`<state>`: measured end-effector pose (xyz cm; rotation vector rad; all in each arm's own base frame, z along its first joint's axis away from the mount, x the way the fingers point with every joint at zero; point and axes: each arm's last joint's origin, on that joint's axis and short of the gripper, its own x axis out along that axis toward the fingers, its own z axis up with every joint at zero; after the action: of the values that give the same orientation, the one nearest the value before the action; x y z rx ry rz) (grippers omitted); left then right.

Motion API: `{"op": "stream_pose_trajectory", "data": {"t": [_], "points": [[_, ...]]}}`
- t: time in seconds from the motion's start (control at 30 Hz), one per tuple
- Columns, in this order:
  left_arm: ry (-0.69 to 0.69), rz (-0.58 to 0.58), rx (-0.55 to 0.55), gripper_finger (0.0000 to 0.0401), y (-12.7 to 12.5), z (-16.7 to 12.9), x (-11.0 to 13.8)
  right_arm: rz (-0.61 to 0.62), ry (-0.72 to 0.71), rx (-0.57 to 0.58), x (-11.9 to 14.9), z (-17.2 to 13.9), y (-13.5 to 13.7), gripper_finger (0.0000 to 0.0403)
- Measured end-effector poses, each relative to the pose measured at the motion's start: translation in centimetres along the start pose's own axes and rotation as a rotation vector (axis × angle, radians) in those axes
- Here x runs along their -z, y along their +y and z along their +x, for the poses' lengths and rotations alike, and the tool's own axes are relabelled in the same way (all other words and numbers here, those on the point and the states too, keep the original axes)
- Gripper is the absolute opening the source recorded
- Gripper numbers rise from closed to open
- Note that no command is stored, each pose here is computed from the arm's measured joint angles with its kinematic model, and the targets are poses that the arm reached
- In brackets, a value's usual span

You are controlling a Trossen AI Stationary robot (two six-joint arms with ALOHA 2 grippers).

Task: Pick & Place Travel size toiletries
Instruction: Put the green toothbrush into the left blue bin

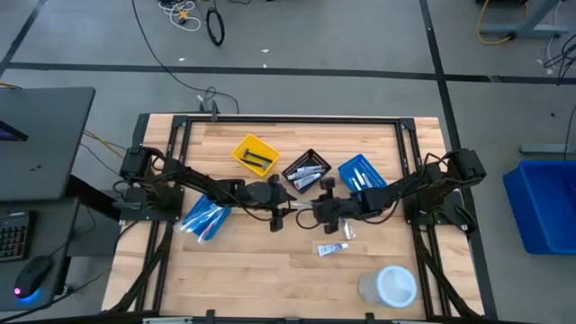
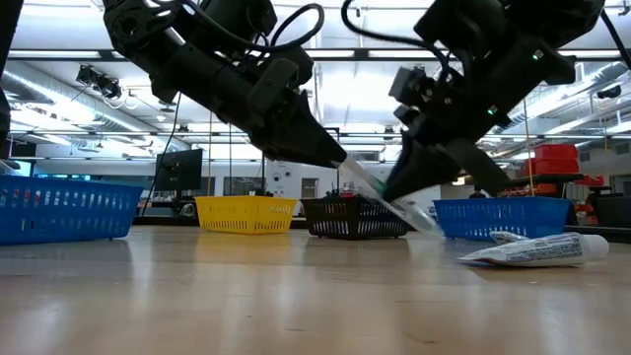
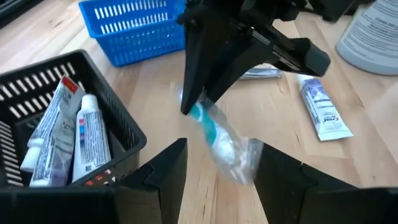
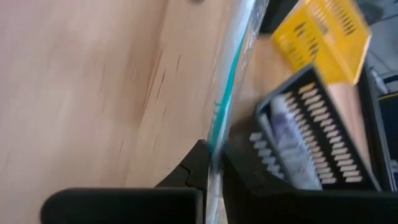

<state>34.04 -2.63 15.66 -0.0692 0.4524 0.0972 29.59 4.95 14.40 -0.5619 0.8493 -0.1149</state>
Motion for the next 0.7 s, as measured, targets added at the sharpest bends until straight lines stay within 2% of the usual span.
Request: {"op": "stream_pose_trajectory", "data": {"t": [0.13,0.47,0.7], "points": [[-0.007,0.024,0.0,0.0178,-0.01,0.0,-0.08,0.027,-0.072,-0.003,-0.69,-0.02,-0.15,0.0025],[-0.052,0.032,0.005,0.0176,-0.06,-0.01,-0.52,0.022,-0.074,-0.005,-0.7,-0.02,-0.17,0.0025],[-0.044,0.037,0.001,0.0115,-0.03,-0.01,-0.44,0.061,-0.105,0.004,-1.02,-0.04,-0.29,0.0034]]}}
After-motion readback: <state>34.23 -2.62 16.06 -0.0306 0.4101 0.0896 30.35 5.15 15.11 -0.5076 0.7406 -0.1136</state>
